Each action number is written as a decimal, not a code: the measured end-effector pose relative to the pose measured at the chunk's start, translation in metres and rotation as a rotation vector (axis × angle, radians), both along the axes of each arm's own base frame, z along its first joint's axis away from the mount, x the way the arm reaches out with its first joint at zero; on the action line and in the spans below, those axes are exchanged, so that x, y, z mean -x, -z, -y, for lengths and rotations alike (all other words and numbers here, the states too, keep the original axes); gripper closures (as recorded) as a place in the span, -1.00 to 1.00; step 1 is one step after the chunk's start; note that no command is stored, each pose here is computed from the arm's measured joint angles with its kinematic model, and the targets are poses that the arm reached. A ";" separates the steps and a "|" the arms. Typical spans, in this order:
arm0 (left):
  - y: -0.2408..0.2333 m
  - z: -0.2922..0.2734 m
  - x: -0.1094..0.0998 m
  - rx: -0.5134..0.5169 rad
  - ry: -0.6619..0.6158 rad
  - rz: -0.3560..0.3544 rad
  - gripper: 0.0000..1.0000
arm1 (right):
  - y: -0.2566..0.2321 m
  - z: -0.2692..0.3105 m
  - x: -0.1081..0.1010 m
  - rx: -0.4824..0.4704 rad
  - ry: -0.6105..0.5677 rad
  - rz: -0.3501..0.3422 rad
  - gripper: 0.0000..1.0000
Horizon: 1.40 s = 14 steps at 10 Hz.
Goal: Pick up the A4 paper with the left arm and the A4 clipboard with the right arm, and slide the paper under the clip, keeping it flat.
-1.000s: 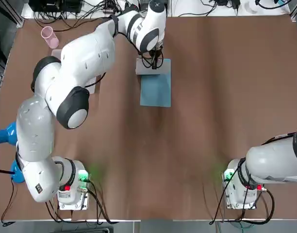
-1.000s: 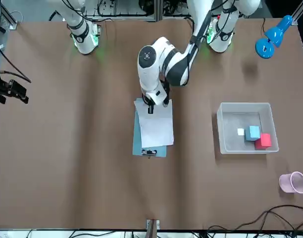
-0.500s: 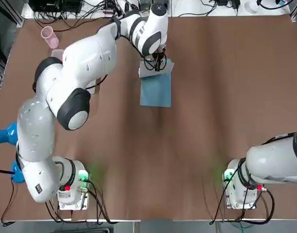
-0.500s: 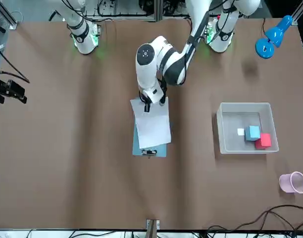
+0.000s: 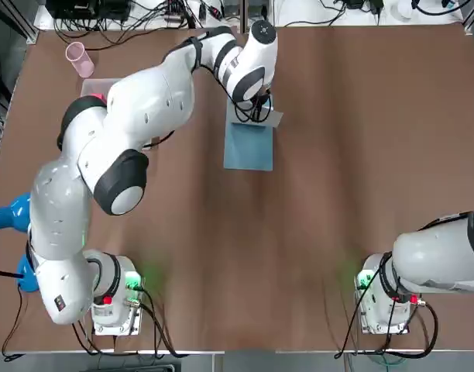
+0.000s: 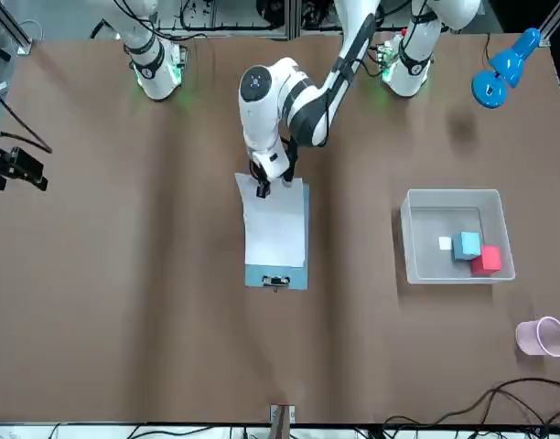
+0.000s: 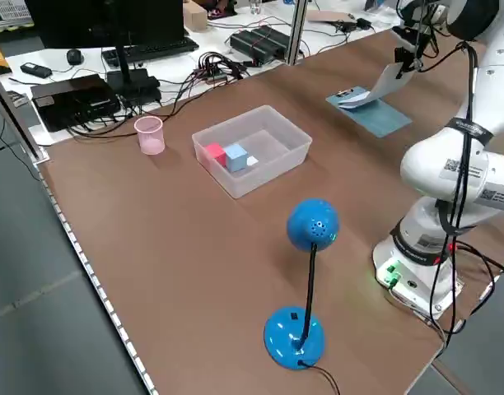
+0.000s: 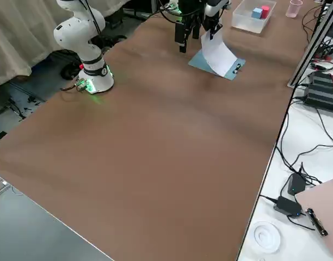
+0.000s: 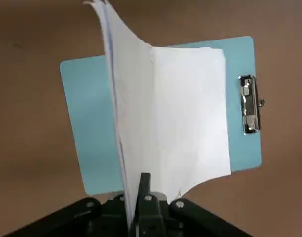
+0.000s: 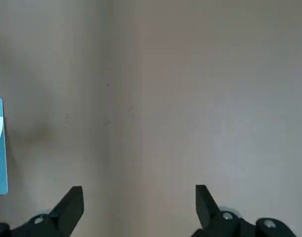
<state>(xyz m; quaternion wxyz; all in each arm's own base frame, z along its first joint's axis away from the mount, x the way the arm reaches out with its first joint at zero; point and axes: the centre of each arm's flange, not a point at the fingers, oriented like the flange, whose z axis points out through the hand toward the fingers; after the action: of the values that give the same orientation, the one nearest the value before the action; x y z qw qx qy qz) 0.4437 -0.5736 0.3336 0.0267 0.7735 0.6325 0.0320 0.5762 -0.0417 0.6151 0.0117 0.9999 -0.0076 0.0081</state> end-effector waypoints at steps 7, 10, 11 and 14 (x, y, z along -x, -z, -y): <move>-0.002 -0.017 -0.027 0.033 -0.041 0.028 0.97 | 0.000 0.000 0.000 0.000 0.000 0.000 -1.00; -0.002 -0.018 -0.029 0.048 -0.054 0.022 0.97 | 0.000 0.000 0.000 0.000 0.000 -0.001 -1.00; -0.001 -0.018 -0.030 0.057 -0.064 0.012 0.97 | 0.000 0.000 0.000 0.000 0.000 -0.001 -1.00; 0.006 -0.017 -0.035 0.096 -0.126 0.014 0.97 | 0.001 0.002 0.001 -0.001 0.004 -0.008 -1.00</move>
<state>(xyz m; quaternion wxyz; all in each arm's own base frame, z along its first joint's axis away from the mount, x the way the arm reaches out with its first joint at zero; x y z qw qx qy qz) 0.4786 -0.5561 0.3276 0.0661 0.7298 0.6804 0.0085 0.5753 -0.0437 0.6141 0.0115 0.9999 -0.0094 0.0042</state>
